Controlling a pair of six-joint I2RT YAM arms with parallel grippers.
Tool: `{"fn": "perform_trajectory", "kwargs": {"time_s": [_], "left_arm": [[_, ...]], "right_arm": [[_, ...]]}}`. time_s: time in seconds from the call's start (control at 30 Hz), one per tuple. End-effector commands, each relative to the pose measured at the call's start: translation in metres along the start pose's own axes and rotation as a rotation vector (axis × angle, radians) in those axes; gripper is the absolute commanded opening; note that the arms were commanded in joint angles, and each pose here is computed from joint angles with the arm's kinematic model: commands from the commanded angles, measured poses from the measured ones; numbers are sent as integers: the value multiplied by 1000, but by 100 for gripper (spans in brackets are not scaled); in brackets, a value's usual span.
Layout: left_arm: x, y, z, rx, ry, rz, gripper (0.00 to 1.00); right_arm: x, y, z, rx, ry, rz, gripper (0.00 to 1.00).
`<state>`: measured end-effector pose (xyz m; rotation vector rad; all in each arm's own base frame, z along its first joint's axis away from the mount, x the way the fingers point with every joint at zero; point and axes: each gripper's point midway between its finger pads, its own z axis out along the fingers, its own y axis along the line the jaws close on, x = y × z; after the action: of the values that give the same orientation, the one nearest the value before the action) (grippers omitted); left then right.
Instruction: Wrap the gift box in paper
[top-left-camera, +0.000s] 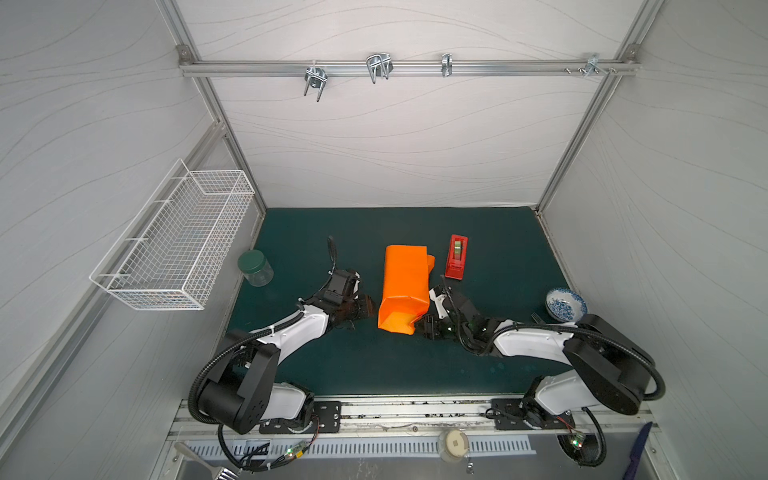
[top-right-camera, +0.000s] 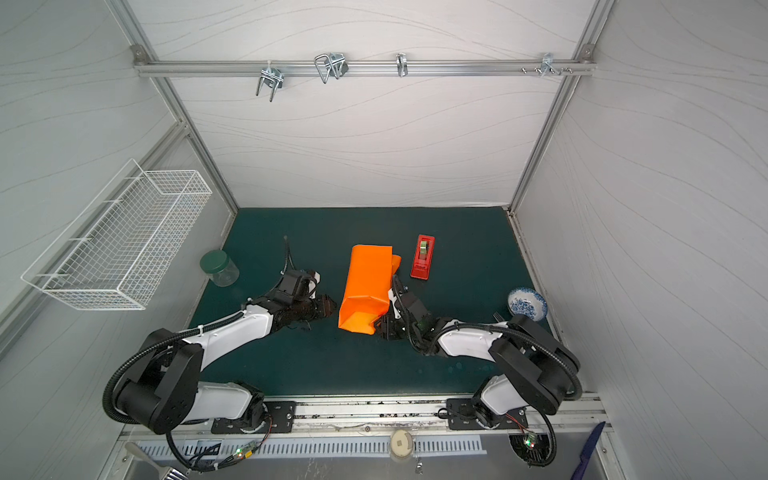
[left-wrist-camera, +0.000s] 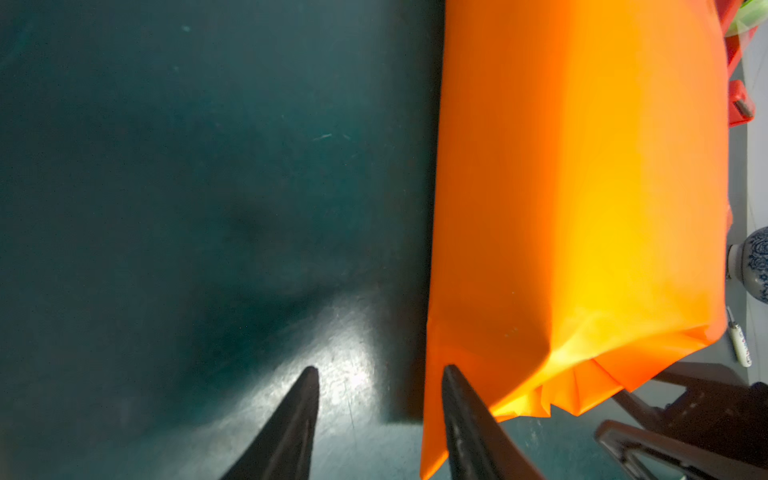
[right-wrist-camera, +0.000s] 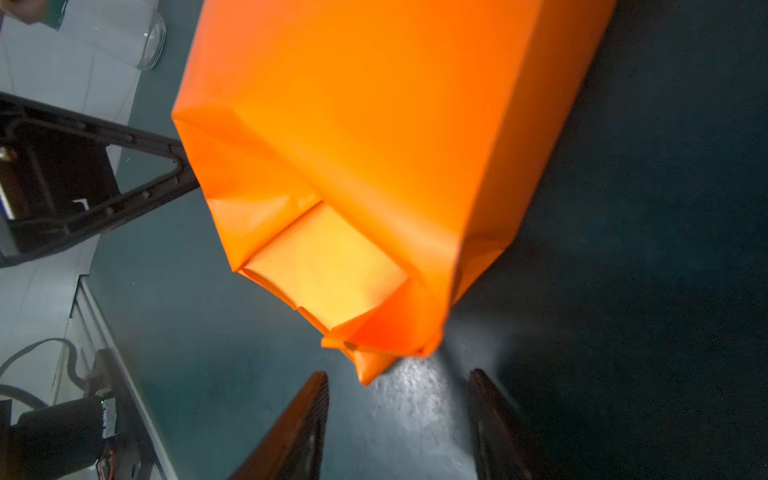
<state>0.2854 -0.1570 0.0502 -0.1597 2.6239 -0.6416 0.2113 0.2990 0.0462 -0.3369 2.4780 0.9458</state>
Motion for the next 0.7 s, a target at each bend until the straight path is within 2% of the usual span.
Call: {"fn": "perform_trajectory", "kwargs": {"time_s": [0.0, 0.17, 0.4, 0.53, 0.67], "left_arm": [[-7, -4, -6, 2, -30, 21, 47], [-4, -3, -3, 2, -18, 21, 42], [7, 3, 3, 3, 8, 18, 38], [11, 4, 7, 8, 27, 28, 37], [14, -5, 14, 41, 43, 36, 34]], "right_arm": [[-15, 24, 9, -91, -41, 5, 50], [-24, 27, 21, -95, -80, 6, 43], [-37, 26, 31, -76, -131, -14, 40], [-35, 24, 26, -71, -133, -29, 46], [-27, 20, 10, -48, -108, -66, 55]]}}
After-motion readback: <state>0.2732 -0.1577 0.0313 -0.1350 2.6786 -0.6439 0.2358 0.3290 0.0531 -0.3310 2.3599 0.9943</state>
